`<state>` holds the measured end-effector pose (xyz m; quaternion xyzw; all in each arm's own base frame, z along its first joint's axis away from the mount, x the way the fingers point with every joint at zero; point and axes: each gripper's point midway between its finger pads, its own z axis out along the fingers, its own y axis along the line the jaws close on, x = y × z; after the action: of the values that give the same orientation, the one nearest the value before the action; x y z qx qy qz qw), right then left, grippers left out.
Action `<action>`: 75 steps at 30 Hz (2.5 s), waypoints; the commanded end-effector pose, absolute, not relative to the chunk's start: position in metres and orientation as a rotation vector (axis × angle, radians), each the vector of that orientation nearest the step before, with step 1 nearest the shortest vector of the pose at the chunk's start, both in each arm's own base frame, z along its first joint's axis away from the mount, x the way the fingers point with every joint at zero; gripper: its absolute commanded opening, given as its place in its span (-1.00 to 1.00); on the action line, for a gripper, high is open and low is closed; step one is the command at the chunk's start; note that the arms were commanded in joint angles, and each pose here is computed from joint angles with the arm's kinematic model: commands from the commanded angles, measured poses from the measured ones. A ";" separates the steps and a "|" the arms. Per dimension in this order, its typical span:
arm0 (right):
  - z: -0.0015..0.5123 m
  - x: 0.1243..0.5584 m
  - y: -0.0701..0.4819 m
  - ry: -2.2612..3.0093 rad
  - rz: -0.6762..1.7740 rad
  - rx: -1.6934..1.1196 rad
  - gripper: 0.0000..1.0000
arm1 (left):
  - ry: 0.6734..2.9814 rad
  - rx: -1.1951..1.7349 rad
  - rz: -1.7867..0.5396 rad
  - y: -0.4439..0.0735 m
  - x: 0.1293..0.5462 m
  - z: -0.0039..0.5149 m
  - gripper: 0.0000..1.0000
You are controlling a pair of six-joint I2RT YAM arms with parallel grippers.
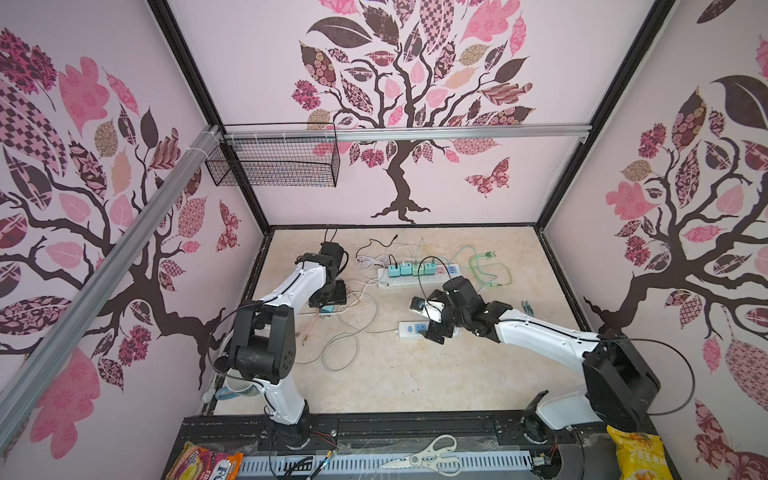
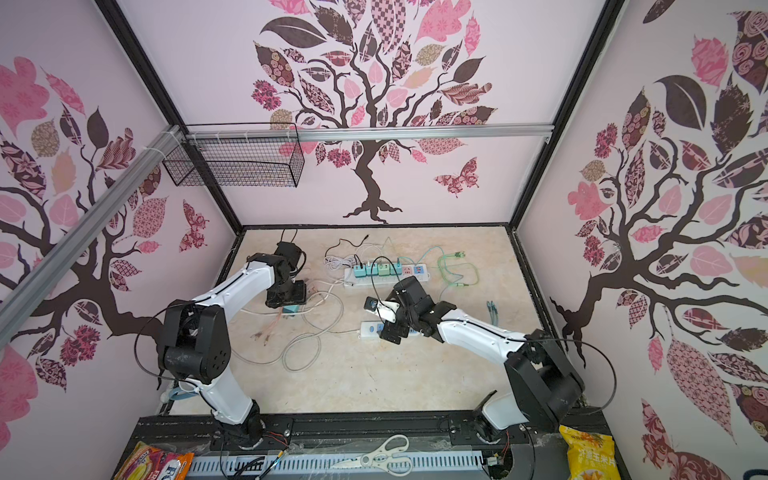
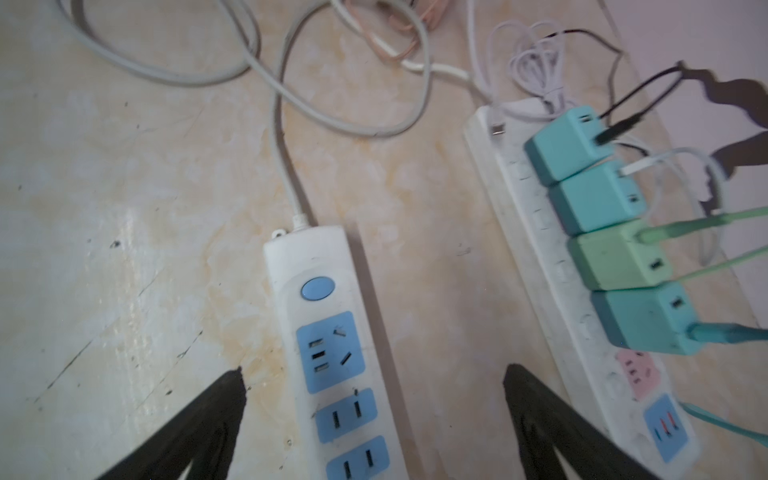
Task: Insert the plug
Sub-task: 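Grasp the teal cube charger with the left gripper while right gripper rises, then lift the teal cube charger high with the left gripper while right gripper lifts white cable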
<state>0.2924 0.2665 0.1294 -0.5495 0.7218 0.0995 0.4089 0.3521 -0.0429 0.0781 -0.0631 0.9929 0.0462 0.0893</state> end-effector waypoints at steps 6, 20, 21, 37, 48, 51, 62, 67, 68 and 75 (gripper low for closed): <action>0.214 0.340 0.234 1.817 0.238 -0.652 0.99 | 3.035 -0.168 -0.043 -0.041 0.354 0.065 0.17; 0.207 0.346 0.222 1.840 0.223 -0.529 0.99 | 3.085 -0.087 0.109 -0.029 0.347 0.053 0.16; 0.206 0.345 0.222 1.843 0.223 -0.528 0.99 | 3.073 -0.089 0.140 -0.026 0.349 0.057 0.15; 0.204 0.344 0.209 1.840 0.176 -0.481 0.99 | 2.989 -0.020 0.177 -0.048 0.373 0.071 0.13; 0.193 0.342 0.205 1.855 0.152 -0.487 0.99 | 3.046 -0.106 0.131 -0.031 0.375 0.049 0.24; 0.190 0.342 0.204 1.860 0.139 -0.493 0.99 | 3.077 -0.098 0.158 -0.029 0.371 0.041 0.28; 0.188 0.344 0.200 1.867 0.117 -0.473 0.99 | 3.140 0.012 0.141 -0.043 0.356 0.029 0.25; 0.187 0.344 0.200 1.874 0.121 -0.467 0.99 | 3.144 0.065 0.172 -0.049 0.354 0.026 0.17; 0.186 0.345 0.200 1.876 0.120 -0.466 0.99 | 3.150 0.065 0.180 -0.048 0.354 0.024 0.15; 0.190 0.349 0.195 1.890 0.119 -0.382 0.99 | 3.110 0.046 0.237 -0.040 0.356 0.038 -0.46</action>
<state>0.3434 0.1996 0.1756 -0.1986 0.8065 0.0483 0.5548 0.3526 -0.0441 0.0291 0.0134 0.9978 0.0647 0.0003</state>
